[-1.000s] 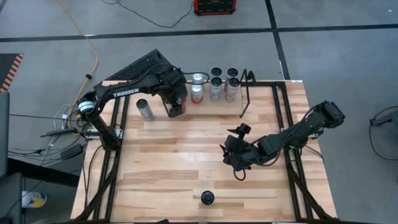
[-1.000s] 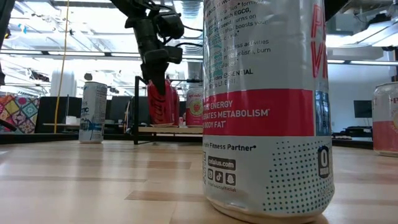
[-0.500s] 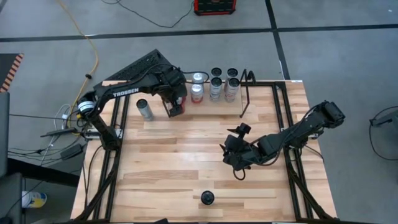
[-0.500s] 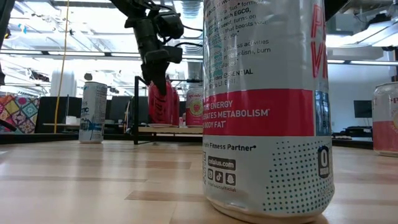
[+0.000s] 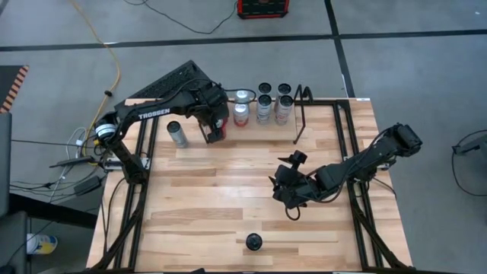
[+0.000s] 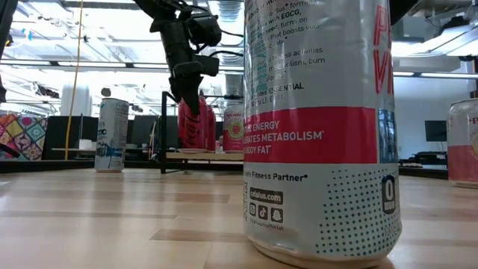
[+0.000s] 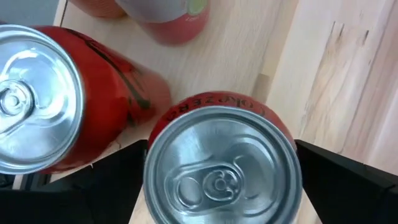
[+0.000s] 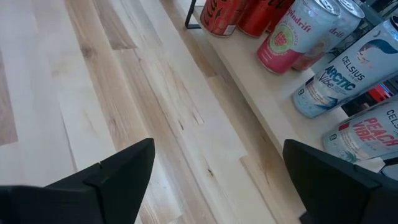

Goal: Place canned beverage on shelf
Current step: Put the red black soda can on the shelf and align with other red black soda cans

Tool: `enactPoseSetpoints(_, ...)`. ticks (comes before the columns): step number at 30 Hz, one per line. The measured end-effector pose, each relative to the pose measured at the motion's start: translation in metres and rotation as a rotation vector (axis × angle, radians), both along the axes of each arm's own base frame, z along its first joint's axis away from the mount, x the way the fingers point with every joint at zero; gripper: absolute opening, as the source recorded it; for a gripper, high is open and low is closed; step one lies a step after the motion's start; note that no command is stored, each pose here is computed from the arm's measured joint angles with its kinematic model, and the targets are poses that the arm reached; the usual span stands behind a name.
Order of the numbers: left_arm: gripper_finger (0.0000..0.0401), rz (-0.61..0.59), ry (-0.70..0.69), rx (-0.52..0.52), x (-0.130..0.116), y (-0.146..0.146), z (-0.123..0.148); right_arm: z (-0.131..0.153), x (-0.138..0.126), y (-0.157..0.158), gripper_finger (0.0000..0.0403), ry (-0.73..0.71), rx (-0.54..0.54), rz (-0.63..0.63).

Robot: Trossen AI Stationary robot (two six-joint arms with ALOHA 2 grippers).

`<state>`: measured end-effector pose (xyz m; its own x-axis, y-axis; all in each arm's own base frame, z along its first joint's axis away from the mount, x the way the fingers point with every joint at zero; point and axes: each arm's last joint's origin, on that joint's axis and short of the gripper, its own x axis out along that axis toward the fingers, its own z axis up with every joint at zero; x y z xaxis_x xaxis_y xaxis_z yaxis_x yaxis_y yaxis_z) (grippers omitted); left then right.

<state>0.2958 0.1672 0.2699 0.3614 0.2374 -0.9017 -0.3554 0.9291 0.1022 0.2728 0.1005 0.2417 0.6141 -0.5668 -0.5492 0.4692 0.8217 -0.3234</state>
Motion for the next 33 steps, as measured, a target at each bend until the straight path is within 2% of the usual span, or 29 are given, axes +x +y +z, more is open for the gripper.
enactPoseSetpoints(5, 0.0377, 0.002, -0.002, 0.003, 0.001, 0.0, 0.015, 0.0, 0.0, 0.0, 0.038, 0.0, 0.0, 0.0)
enactPoseSetpoints(15, 0.0378, 0.027, -0.003, 0.024, -0.004, -0.008, 0.076, 0.0, 0.0, 0.001, 0.038, 0.008, 0.018, 0.011)
enactPoseSetpoints(22, 0.0355, -0.09, 0.049, 0.009, -0.009, -0.044, 0.086, -0.001, -0.002, 0.007, 0.038, 0.011, 0.04, 0.042)
enactPoseSetpoints(25, 0.0316, -0.142, 0.044, 0.042, -0.007, -0.062, 0.08, -0.001, -0.003, 0.009, 0.038, 0.006, 0.045, 0.044)
enactPoseSetpoints(27, 0.0275, -0.176, 0.05, 0.074, -0.007, -0.071, 0.076, -0.001, -0.004, 0.011, 0.038, 0.0, 0.053, 0.042)
enactPoseSetpoints(30, 0.0191, -0.213, 0.055, 0.093, -0.008, -0.08, 0.068, -0.001, -0.004, 0.012, 0.038, -0.011, 0.066, 0.036)
enactPoseSetpoints(33, 0.0084, -0.237, 0.098, 0.071, -0.009, -0.083, 0.055, -0.001, -0.006, 0.015, 0.038, -0.024, 0.081, 0.033)
